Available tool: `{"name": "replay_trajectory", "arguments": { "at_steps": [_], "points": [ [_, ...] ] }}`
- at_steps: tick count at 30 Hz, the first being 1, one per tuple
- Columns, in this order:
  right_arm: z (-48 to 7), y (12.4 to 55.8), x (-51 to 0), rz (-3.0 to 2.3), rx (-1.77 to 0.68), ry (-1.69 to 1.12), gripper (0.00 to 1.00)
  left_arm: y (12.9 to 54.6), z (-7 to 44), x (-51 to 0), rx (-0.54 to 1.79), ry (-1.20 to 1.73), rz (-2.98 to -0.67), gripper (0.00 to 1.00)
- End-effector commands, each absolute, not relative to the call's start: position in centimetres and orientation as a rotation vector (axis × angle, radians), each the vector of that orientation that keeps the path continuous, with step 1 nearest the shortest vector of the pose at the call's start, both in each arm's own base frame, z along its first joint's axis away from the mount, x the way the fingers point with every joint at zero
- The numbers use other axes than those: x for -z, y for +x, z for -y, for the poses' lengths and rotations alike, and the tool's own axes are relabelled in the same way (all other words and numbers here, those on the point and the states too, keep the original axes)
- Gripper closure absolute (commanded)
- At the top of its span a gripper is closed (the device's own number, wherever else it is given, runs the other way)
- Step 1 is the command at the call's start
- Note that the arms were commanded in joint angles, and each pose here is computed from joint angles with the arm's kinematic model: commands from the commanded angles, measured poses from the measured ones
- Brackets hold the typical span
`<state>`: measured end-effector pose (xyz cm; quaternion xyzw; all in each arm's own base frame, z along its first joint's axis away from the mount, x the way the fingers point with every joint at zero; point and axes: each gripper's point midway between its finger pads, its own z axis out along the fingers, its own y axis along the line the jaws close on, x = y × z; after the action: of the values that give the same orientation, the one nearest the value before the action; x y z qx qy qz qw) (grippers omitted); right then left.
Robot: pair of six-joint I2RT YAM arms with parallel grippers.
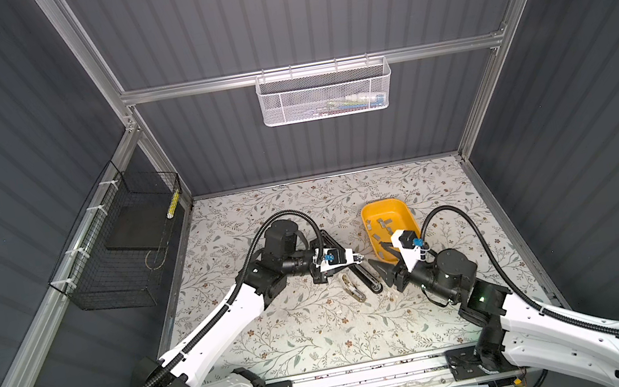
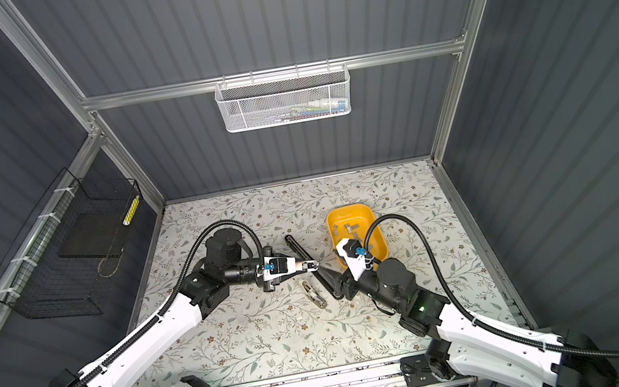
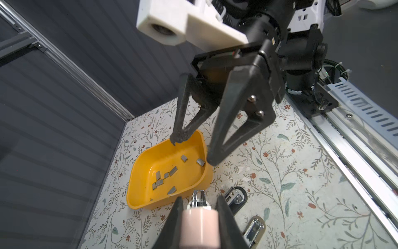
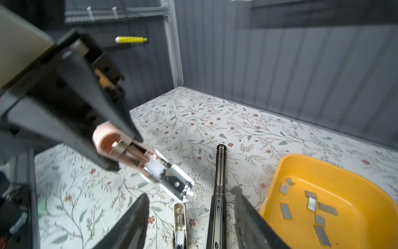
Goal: Load the staples into the stapler
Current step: 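Grasp the pink stapler with the right gripper while the left gripper releases it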
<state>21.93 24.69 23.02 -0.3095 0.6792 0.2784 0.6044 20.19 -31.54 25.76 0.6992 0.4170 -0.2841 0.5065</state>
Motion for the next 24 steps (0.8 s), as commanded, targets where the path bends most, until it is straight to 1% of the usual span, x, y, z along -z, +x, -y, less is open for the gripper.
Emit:
{"name": "replay_trajectory", "arguments": {
  "at_steps": [1,8,11,14,19,24],
  "points": [
    [-26.2,20.0,-25.4,-1.363,-0.635,-0.9,0.34,17.7,31.4,-27.6,0.755,1.74,-0.858,1.0],
    [-28.1,18.1,-24.6,-1.333,-0.704,-1.045,0.33,15.7,31.1,-27.7,0.839,1.78,-0.764,1.0],
    [-29.2,17.4,-24.2,-1.329,-0.738,-1.106,0.35,15.5,31.0,-27.6,0.853,1.787,-0.765,1.0],
    [-29.5,17.4,-24.0,-1.329,-0.731,-1.106,0.37,15.4,31.1,-27.8,0.862,1.779,-0.75,1.0],
    [-29.7,17.8,-23.9,-1.335,-0.711,-1.1,0.53,15.2,31.3,-27.9,0.908,1.771,-0.745,1.0],
    [-30.2,17.4,-23.9,-1.3,-0.724,-1.112,0.6,14.7,31.4,-28.3,0.975,1.761,-0.726,1.0]
  ]
}}
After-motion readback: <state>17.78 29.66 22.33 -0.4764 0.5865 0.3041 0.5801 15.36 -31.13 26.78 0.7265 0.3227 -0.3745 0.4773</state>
